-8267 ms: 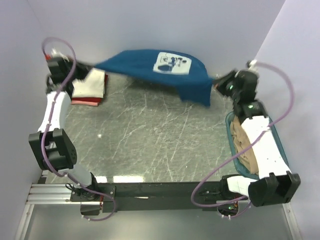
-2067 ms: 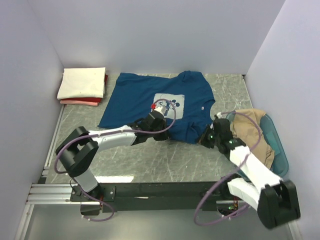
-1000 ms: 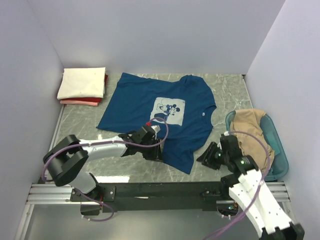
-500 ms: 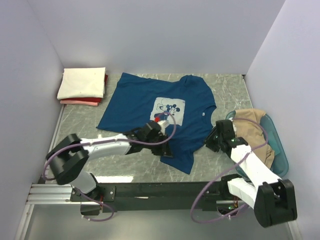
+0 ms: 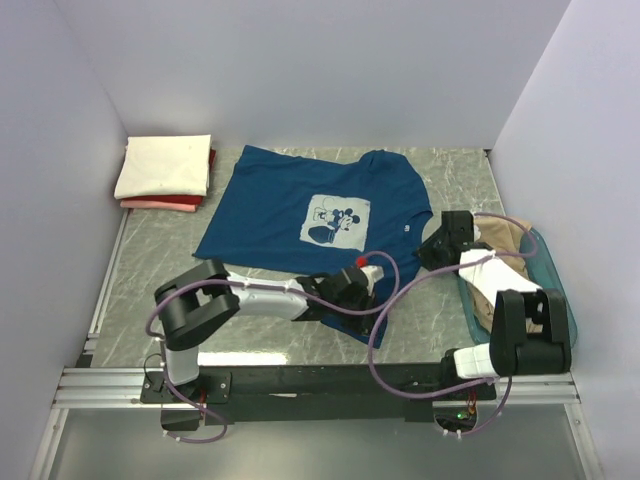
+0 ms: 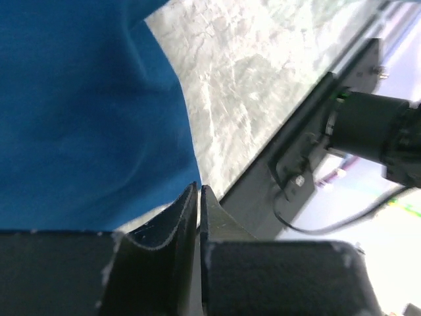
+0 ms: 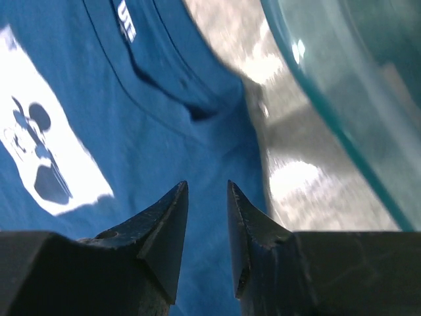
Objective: Fold and stack the t-shirts
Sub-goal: Flatten the tshirt out
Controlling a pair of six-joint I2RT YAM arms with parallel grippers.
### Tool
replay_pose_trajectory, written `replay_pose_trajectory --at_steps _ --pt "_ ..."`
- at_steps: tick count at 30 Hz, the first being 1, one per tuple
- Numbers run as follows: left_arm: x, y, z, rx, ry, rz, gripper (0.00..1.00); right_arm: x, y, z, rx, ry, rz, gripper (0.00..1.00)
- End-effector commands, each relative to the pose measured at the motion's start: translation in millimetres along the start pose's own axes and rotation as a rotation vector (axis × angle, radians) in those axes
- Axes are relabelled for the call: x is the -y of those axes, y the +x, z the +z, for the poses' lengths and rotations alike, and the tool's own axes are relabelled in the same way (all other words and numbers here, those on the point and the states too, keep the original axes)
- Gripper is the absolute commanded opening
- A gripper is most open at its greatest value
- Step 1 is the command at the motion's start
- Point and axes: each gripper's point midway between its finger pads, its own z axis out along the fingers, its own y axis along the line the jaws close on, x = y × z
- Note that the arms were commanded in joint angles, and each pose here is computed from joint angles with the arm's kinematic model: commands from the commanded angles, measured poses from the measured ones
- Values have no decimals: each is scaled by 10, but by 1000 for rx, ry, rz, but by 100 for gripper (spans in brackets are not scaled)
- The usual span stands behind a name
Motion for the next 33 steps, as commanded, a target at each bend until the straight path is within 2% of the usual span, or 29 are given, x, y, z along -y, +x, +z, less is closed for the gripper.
replay_pose_trajectory --at_steps 1,6,10,11,15,25,33 --pt "55 -88 147 48 -34 62 11 -239 -237 71 36 -50 2 37" --pt "-144 75 213 28 -136 83 9 -182 -270 233 7 -6 -13 36" --pt "-261 209 138 3 -199 105 4 -150 -262 335 -36 12 -21 34" --pt "-299 258 112 -12 -214 109 1 -148 -257 347 -41 13 -29 34" --pt "-425 447 -6 -59 -243 116 1 -96 -211 410 -64 27 -41 33" --pt "-465 685 -273 -107 -211 117 1 -13 -149 465 -96 55 -64 31" --pt "-362 796 -316 -146 -150 125 1 -19 -290 334 -42 75 -90 31"
